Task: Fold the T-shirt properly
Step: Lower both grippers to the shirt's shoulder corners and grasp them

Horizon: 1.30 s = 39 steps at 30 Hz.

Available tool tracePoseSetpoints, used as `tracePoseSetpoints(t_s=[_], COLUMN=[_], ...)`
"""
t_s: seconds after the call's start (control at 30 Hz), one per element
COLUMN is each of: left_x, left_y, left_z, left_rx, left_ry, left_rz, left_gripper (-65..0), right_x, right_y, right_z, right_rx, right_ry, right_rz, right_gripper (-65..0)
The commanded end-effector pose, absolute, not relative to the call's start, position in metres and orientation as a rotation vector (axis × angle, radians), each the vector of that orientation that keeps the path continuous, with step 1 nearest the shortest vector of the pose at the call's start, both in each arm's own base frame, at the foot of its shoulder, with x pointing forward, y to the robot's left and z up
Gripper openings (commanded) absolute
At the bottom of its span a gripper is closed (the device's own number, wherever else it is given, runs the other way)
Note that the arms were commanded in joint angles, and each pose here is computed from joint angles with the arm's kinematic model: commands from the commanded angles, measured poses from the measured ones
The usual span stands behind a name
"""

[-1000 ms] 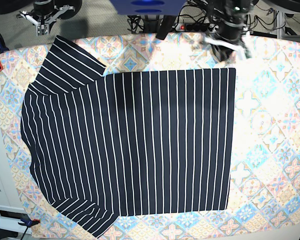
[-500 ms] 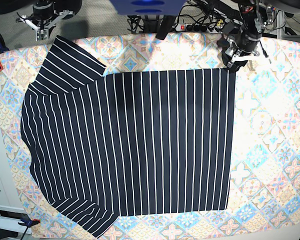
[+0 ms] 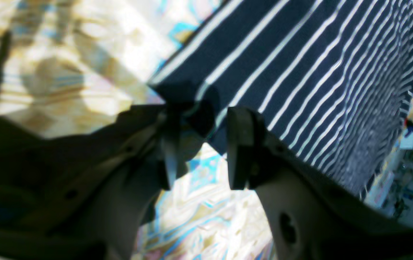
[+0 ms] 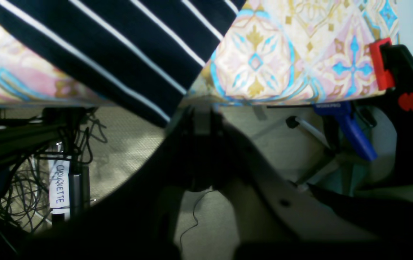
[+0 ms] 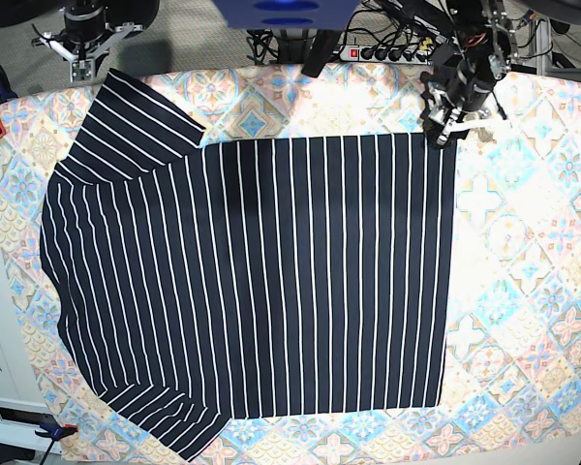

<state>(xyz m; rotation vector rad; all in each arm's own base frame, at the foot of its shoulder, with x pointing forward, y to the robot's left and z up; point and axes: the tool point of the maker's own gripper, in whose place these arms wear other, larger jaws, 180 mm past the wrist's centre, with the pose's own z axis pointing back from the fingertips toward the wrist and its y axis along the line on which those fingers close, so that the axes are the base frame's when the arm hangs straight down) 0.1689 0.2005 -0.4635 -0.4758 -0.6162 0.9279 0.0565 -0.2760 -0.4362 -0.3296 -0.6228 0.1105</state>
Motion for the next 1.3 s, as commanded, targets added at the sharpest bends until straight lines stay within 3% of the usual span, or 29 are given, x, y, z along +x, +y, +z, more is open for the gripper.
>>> tracePoseSetpoints(t_s=[0.0,0.37,0.5,0.67,0.8,0.93,1.13,1.27], left_x=[0.171,0.191,0.193,0.193,0.193,0.193,0.193,0.192], left_y=[0.201,0.190,0.184,0.177,0.177,0.178,0.178,0.178], left_z=[-0.461,-0.476,-0.475,-0.476,-0.476,-0.477,-0.477,-0.477], left_rx=[-0.478,-0.522,-0.533,-0.543,-0.543,-0.542,-0.541,-0.539], left_ry=[-0.620,-0.595,-0.592,-0.581,-0.581,-0.580,-0.580,-0.579], left_rz=[0.919,0.956,0.942,0.923,0.923,0.923,0.922,0.921], left_gripper=[-43.4,-43.9,-53.3,-65.0,-65.0,-65.0,-65.0,-65.0], right_x=[0.058,0.064,0.086,0.094,0.108,0.112,0.125,0.123], right_y=[-0.279,-0.282,-0.282,-0.282,-0.282,-0.282,-0.273,-0.286], right_z=[-0.430,-0.436,-0.432,-0.431,-0.429,-0.433,-0.439,-0.451], right_rx=[-0.342,-0.346,-0.349,-0.350,-0.350,-0.332,-0.180,-0.118], right_ry=[-0.642,-0.600,-0.649,-0.665,-0.697,-0.702,-0.722,-0.670], right_rz=[0.123,0.097,0.087,0.083,0.075,0.043,-0.168,-0.336], right_gripper=[-65.0,-64.7,-62.4,-51.1,-44.8,-43.3,-43.1,-38.1])
